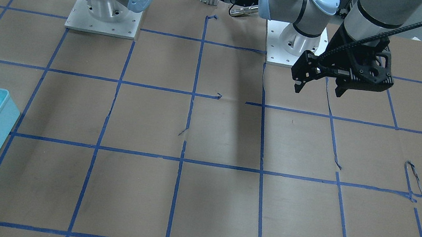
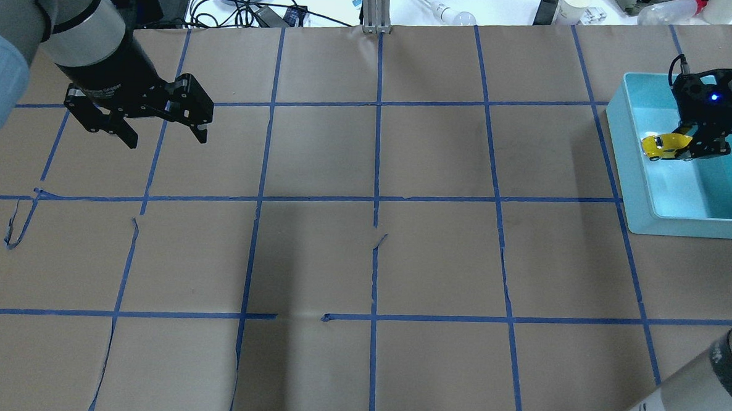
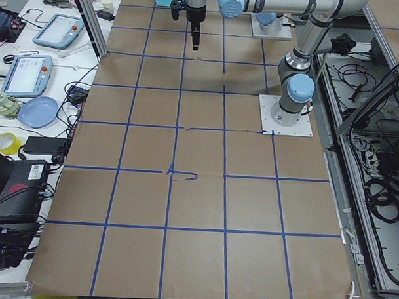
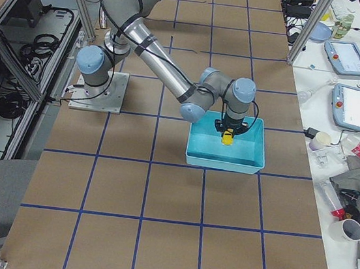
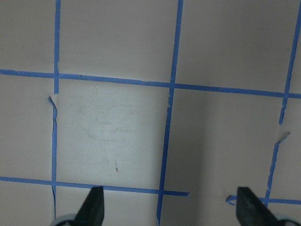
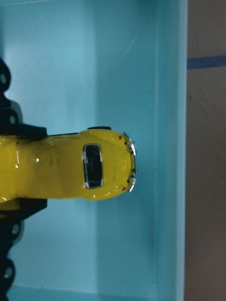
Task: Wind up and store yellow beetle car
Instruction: 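Lower the car into the bin and open the right gripper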
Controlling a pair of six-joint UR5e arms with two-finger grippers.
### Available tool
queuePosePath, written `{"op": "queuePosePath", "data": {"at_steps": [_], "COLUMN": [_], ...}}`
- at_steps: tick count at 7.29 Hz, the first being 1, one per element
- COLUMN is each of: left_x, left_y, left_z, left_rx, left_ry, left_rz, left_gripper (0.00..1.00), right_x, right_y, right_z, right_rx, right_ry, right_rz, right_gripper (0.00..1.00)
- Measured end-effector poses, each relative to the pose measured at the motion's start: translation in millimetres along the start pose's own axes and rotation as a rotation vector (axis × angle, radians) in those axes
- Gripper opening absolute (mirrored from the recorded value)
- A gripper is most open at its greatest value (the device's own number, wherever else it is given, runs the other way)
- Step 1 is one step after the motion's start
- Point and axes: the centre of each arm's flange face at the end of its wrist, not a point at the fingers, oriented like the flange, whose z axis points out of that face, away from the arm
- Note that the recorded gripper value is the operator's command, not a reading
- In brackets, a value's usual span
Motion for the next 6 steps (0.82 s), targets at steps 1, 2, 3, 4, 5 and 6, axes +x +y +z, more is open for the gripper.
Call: {"op": "queuePosePath", "data": {"at_steps": [1,2,3,4,5,6], "left_x": [0,0,0,-1,-1,-1], "left_y": [0,0,0,0,0,0], "left_z": [0,1,1,0,0,-1], "left_rx": [-0.001,-0.001,-0.002,-0.001,0.000,0.002], "left_ry": [0.000,-0.001,-0.001,0.000,0.000,0.000], "left_rz": [0.000,0.001,0.001,0.000,0.000,0.000], "left_gripper": [1.00,1.00,1.00,1.00,1.00,1.00], "right_x": [-3,-6,-8,-10,-9,-6], "right_y": [-1,-2,-3,-4,-4,-4], "right_z": [7,12,16,18,13,-9], "right_rx": [-0.011,-0.020,-0.020,-0.016,-0.018,-0.028], "right_ry": [0.013,0.021,0.022,0.021,0.029,0.050], "right_rz": [-0.005,-0.007,-0.012,-0.020,-0.025,-0.025], "right_gripper": [0.61,0.82,0.88,0.85,0.84,0.85]}}
